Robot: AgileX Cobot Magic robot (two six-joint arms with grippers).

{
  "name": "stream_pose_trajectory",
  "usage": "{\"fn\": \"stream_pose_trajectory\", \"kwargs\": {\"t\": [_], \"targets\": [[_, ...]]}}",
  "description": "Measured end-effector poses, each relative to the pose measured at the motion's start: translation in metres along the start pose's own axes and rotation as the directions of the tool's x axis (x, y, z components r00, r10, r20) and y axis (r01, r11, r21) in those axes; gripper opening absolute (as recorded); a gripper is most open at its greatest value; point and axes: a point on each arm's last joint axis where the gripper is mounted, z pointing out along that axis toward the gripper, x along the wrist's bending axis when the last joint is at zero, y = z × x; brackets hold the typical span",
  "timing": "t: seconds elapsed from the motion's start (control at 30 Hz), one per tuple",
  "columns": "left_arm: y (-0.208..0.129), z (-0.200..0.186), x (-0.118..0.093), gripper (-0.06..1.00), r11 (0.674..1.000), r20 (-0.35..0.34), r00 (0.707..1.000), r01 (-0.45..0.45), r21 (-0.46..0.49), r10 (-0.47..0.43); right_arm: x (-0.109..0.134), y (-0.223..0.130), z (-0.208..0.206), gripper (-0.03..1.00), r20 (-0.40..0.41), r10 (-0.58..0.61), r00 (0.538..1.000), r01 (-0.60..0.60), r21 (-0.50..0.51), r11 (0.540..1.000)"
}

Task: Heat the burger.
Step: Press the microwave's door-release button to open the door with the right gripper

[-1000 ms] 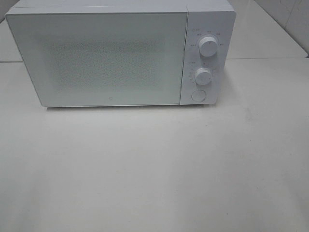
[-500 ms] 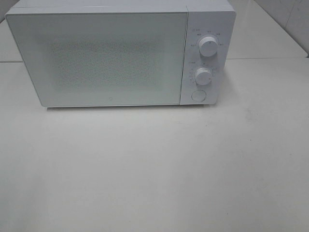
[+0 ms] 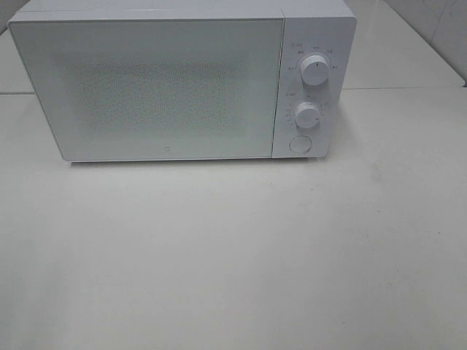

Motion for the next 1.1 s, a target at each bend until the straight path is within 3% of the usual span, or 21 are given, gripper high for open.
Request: {"fn": "stream_pose_trajectory", "kwargs": {"t": [1.1], "targets": [[0.0, 0.0, 0.0, 0.99, 1.0, 0.0, 1.0, 0.0, 0.0, 0.0, 0.0005, 0.0028, 0.0061, 0.74, -0.003, 0.015, 1.0, -0.015, -0.06, 0.998]]}}
